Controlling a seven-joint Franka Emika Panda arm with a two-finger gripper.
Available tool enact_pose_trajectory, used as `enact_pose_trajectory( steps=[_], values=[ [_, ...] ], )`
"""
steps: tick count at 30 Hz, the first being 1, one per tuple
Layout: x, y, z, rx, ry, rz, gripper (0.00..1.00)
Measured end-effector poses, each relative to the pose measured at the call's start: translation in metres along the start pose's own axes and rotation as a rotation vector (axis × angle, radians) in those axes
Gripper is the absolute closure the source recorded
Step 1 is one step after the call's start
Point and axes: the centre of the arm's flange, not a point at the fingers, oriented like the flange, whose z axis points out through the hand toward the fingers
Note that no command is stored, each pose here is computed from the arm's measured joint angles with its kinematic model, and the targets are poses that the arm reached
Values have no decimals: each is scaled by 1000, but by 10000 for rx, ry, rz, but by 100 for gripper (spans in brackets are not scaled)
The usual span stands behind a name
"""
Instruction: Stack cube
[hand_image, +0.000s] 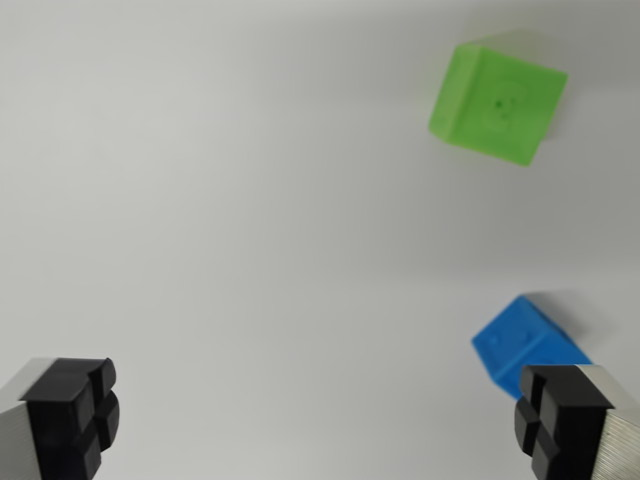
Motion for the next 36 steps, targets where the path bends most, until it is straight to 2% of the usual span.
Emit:
enact_pose_trajectory(
  steps=[12, 14, 29, 31, 36],
  values=[
    [22, 8, 32, 108, 39, 537, 0],
    [25, 10, 37, 114, 41, 614, 0],
    [57, 23, 86, 280, 99, 1433, 0],
    [61, 25, 93, 315, 118, 1552, 0],
    [73, 30, 111, 372, 143, 1857, 0]
  ],
)
